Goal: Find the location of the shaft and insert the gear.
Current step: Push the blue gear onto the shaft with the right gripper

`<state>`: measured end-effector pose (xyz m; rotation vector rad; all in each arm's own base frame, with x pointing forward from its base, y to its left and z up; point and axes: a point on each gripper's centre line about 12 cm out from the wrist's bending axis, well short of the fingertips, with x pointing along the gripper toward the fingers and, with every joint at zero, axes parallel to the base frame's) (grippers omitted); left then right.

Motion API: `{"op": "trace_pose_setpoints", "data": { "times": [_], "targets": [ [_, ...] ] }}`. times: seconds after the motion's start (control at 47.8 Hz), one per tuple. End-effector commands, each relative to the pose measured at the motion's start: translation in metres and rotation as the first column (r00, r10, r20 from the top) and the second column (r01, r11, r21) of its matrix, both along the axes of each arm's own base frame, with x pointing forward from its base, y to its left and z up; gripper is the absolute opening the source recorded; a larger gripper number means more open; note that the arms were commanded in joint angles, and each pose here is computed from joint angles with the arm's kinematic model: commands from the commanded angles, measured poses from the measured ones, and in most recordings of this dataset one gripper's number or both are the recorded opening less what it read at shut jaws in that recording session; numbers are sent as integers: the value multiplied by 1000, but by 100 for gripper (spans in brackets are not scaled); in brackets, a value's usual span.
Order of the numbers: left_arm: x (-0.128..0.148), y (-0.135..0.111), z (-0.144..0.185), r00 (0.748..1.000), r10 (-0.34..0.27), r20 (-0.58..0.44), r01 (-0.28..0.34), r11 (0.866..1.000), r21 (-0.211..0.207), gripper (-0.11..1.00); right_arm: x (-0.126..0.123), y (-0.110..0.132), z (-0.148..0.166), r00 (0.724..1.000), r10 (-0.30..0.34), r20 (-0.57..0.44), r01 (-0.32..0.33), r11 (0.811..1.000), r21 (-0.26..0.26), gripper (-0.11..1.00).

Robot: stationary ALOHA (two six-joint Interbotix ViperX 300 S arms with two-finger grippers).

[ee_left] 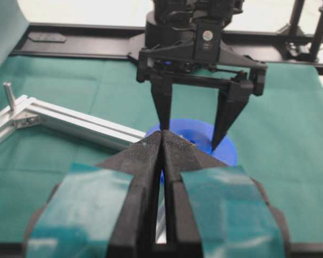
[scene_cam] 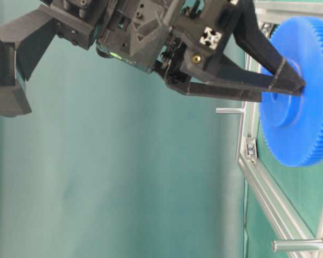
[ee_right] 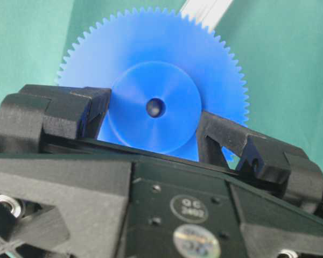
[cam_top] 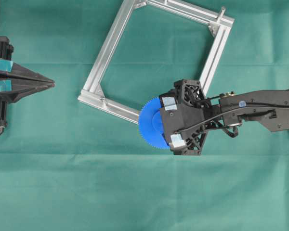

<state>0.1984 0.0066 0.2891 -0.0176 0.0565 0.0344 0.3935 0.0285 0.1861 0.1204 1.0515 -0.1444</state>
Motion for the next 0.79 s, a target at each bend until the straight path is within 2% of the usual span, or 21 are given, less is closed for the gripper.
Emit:
{"op": "trace_pose_setpoints", "data": {
  "times": [0.0, 0.565, 0.774],
  "targets": [
    [2, 1, 11, 999, 4, 34, -4, 1000, -2, 1, 1, -2, 5, 1000, -6, 17, 6, 1000, 4, 69],
    [2, 1, 11, 999, 4, 34, -4, 1000, -3, 1, 1, -4, 9, 999, -2, 47, 2, 1000, 2, 69],
    [2, 1, 12, 999, 4, 37, -4, 1000, -5, 1, 1, -5, 10, 997, -34, 73, 32, 999, 32, 69]
  ]
}}
